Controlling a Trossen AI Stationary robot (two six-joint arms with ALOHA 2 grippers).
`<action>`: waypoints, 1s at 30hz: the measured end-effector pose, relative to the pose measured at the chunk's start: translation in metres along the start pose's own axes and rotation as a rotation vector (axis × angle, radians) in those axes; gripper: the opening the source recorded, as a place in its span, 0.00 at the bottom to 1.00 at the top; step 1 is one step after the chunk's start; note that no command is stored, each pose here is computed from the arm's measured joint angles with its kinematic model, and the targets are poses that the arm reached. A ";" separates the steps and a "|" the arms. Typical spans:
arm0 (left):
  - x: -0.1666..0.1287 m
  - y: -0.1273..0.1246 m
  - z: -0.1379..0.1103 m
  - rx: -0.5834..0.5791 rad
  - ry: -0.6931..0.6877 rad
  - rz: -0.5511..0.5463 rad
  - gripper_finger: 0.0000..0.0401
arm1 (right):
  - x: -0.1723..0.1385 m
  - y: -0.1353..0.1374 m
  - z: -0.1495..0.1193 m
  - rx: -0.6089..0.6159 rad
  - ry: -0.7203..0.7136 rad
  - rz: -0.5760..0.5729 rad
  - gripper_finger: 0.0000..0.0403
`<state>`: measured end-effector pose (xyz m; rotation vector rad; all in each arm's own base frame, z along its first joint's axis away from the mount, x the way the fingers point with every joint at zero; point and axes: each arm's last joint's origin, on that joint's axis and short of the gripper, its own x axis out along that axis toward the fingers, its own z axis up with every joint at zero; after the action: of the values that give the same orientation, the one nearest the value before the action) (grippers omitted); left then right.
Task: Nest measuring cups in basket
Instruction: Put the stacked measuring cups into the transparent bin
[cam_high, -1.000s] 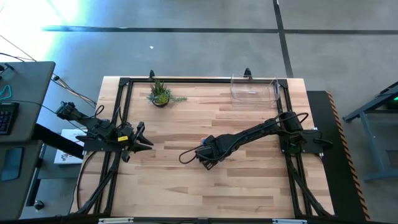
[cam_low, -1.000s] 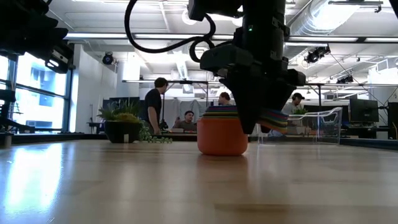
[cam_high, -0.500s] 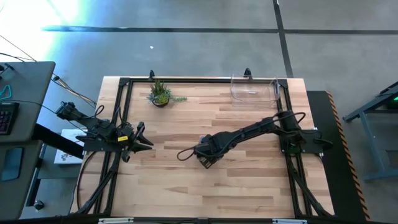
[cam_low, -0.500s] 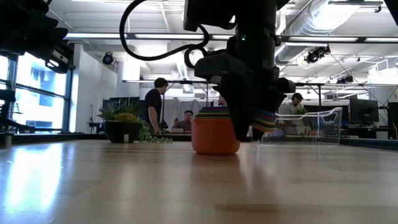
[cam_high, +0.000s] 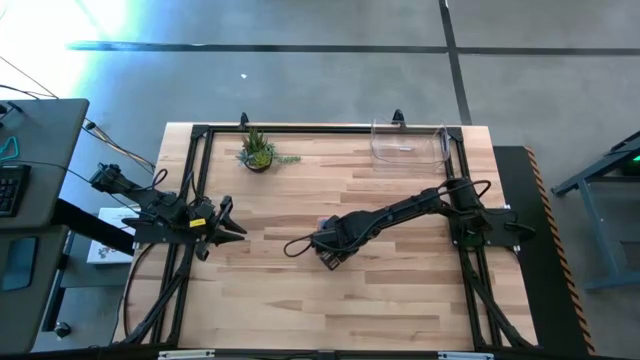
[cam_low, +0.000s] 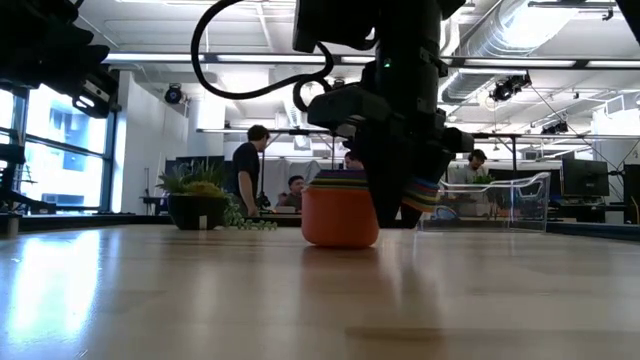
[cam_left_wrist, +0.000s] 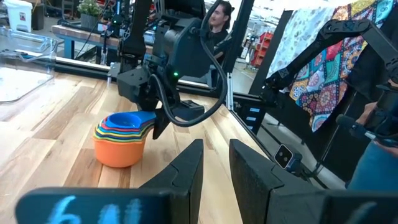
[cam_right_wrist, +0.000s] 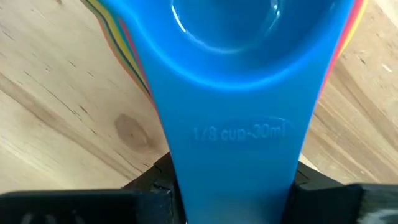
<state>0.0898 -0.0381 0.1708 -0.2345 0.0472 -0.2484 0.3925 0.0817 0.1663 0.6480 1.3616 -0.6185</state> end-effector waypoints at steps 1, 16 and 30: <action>0.000 0.000 0.000 0.000 0.000 0.000 0.17 | 0.000 0.000 0.000 0.001 0.001 -0.001 0.32; 0.000 0.000 0.000 0.000 0.000 0.000 0.17 | 0.000 0.003 0.001 0.072 -0.020 0.029 0.32; 0.000 0.000 0.000 0.000 0.000 0.000 0.17 | -0.009 0.003 0.002 0.125 -0.057 0.045 0.31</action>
<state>0.0898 -0.0381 0.1708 -0.2344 0.0475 -0.2484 0.3950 0.0826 0.1757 0.7543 1.2595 -0.6848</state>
